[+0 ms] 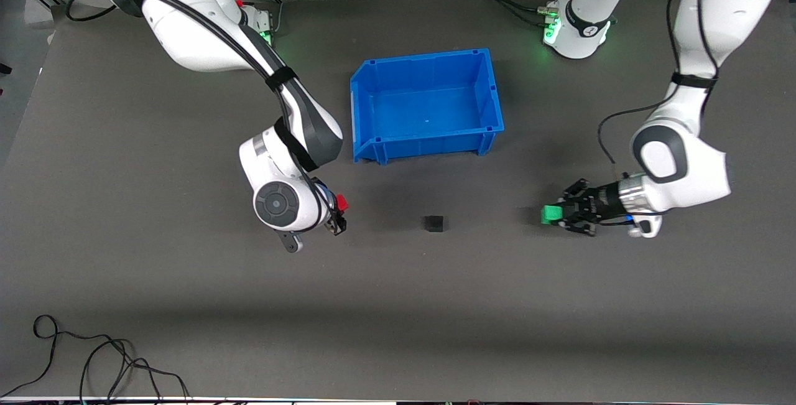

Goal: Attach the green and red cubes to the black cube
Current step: 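Carry the red and green cubes toward the black cube with both grippers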

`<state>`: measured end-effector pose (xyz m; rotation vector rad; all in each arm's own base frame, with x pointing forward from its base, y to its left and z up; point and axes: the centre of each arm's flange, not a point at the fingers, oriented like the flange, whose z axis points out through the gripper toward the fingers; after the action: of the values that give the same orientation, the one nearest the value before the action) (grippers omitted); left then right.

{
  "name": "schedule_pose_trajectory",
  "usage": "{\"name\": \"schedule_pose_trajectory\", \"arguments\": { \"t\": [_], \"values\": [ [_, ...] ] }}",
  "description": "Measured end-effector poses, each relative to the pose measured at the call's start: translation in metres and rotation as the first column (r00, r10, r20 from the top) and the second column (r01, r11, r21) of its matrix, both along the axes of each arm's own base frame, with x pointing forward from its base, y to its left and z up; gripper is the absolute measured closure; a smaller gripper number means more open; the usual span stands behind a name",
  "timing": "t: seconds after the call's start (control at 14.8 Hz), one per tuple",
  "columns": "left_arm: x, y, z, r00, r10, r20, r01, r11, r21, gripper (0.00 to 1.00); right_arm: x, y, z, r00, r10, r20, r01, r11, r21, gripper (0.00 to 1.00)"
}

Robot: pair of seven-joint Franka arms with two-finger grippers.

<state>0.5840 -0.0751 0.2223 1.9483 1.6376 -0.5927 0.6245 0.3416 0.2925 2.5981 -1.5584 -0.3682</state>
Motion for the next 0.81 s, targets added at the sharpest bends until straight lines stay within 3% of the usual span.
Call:
{"name": "schedule_pose_trajectory", "arguments": {
  "t": [0.27, 0.54, 0.81],
  "values": [
    [0.003, -0.067, 0.009, 0.999, 0.007, 0.036, -0.006, 1.0, -0.025, 0.63, 0.009, 0.001, 0.0, 0.998, -0.04, 0.049, 0.039, 0.999, 0.021, 0.6],
    [0.005, -0.135, -0.001, 0.994, 0.108, 0.015, -0.109, 0.994, 0.019, 0.63, 0.018, 0.013, -0.031, 0.983, -0.145, 0.114, 0.139, 0.989, 0.053, 0.6],
    [-0.004, -0.182, -0.031, 0.991, 0.132, 0.019, -0.133, 0.989, 0.07, 0.63, 0.026, 0.041, -0.053, 0.968, -0.186, 0.166, 0.172, 0.98, 0.096, 0.6]
  ]
}}
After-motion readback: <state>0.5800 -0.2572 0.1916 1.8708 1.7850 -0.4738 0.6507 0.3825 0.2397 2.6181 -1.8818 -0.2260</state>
